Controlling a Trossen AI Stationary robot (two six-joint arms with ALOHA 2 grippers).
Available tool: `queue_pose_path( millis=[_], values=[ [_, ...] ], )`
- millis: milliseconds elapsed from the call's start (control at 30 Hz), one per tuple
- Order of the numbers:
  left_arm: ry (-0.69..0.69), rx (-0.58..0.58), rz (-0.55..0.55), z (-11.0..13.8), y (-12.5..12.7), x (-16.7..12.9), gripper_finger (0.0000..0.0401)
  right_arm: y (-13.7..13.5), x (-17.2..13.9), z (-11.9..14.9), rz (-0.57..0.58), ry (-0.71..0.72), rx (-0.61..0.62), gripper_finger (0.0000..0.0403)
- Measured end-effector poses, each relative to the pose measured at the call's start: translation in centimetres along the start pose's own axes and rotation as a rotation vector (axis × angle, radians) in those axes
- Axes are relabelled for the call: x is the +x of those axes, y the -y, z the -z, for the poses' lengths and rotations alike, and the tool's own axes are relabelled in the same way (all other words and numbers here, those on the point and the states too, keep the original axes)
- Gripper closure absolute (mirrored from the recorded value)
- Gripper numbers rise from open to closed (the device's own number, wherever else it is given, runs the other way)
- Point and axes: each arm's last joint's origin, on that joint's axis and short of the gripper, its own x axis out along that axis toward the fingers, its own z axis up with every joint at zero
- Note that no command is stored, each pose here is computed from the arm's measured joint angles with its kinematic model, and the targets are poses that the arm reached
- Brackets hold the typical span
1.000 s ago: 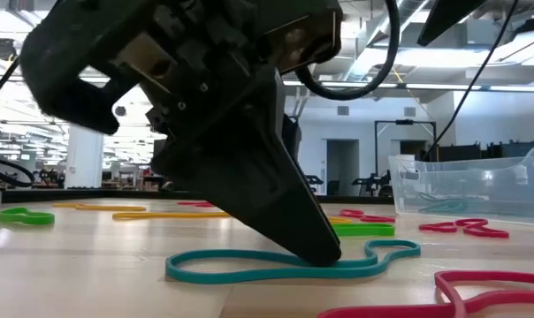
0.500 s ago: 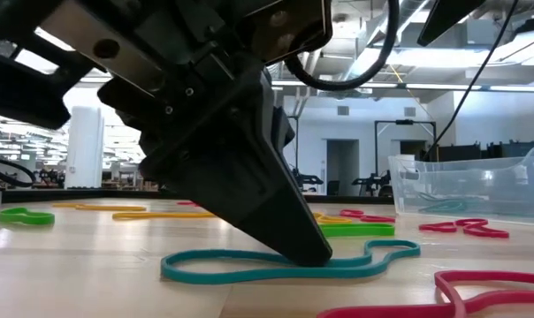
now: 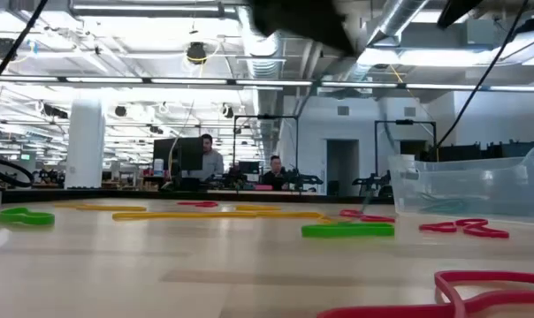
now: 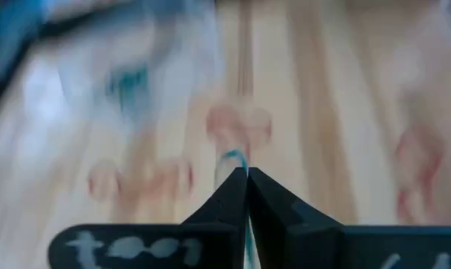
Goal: Pick and place items into bin
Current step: Put the blue rubber band into the transparent bin
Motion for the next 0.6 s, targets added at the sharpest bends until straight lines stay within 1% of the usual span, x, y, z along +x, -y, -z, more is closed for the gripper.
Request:
queue_pose_path(
  millis=[100, 167, 200, 267, 333, 400, 467, 533, 600],
  values=[
    [0.071, 0.008, 0.027, -3.1, -3.2, 0.3, 0.0401, 1.3, -2.3, 1.0, -0.057, 0.051, -0.006, 0.0321],
    [0.103, 0.02, 0.056, -4.3, -5.4, 1.3, 0.0401, 2.3, -3.9, 1.9, -0.094, 0.085, -0.006, 0.0321],
    [0.115, 0.025, 0.061, -4.7, -6.6, 1.7, 0.0401, 2.7, -4.7, 2.3, -0.114, 0.116, 0.014, 0.0321],
    [0.199, 0.013, 0.074, -5.8, -9.2, 2.4, 0.0401, 3.3, -5.9, 3.1, -0.144, 0.209, 0.073, 0.0321],
    [0.277, 0.0, 0.102, -6.6, -11.7, 2.9, 0.0401, 3.4, -6.4, 4.2, -0.173, 0.313, 0.139, 0.0321],
    [0.327, -0.022, 0.145, -6.8, -14.2, 3.7, 0.0401, 3.4, -6.1, 5.6, -0.197, 0.379, 0.165, 0.0321],
    [0.379, -0.06, 0.178, -6.7, -16.0, 5.1, 0.0401, 3.2, -5.2, 7.2, -0.192, 0.425, 0.178, 0.0321],
    [0.389, -0.075, 0.208, -5.9, -17.2, 6.8, 0.0401, 3.0, -3.8, 8.9, -0.174, 0.445, 0.191, 0.0321],
    [0.39, -0.081, 0.243, -5.1, -17.7, 8.3, 0.0401, 3.0, -2.5, 10.5, -0.172, 0.449, 0.214, 0.0321]
  ],
)
